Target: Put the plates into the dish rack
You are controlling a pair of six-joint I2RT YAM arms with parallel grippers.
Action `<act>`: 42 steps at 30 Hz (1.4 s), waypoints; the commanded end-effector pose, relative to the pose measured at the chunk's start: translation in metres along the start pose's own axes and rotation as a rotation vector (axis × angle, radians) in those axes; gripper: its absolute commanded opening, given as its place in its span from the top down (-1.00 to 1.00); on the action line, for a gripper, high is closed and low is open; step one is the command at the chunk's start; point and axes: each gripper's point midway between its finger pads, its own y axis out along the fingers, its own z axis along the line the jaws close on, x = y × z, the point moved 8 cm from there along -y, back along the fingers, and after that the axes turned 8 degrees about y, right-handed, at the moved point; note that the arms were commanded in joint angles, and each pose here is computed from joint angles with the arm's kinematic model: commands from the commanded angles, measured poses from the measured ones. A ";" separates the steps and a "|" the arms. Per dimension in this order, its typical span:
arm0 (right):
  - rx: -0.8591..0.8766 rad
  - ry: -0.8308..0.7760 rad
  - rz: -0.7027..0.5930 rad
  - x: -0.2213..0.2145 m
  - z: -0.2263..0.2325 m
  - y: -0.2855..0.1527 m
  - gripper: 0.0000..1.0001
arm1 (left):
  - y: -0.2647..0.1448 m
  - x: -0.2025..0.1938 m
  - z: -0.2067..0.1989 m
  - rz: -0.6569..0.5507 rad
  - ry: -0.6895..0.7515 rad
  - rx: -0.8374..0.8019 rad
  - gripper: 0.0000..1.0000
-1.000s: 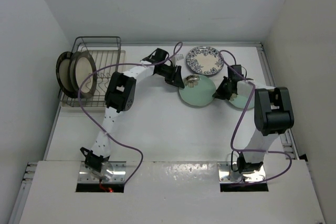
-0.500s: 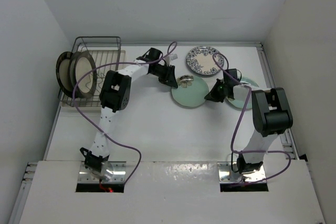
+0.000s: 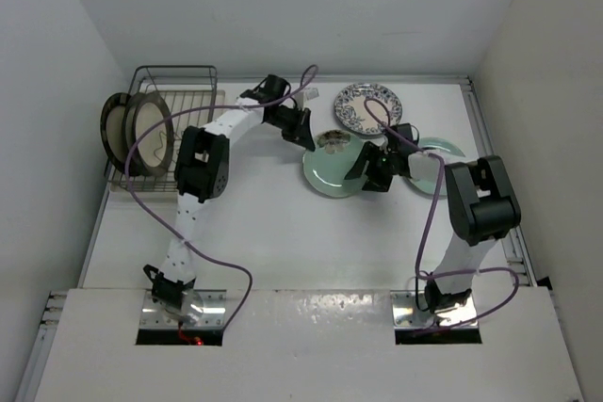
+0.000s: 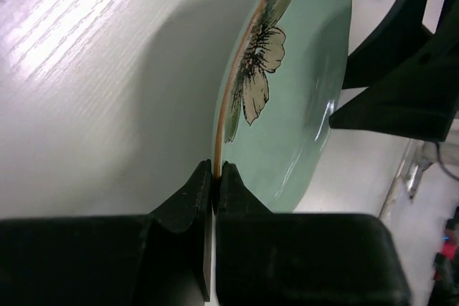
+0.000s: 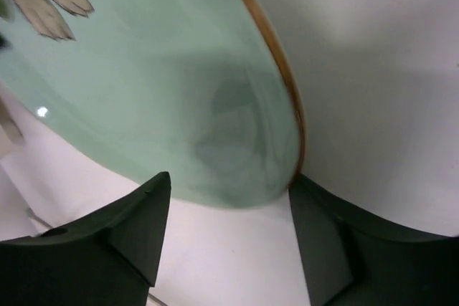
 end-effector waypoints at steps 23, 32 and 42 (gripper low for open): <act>0.018 -0.105 -0.075 0.047 0.044 -0.044 -0.52 | -0.317 0.112 -0.144 0.028 0.604 1.529 1.00; 0.014 -0.132 -0.040 0.055 0.064 -0.040 -0.52 | -0.368 0.084 -0.162 0.129 0.426 1.858 1.00; 0.011 -0.130 -0.033 0.059 0.071 -0.035 -0.52 | -0.391 0.054 -0.122 0.281 0.297 1.900 1.00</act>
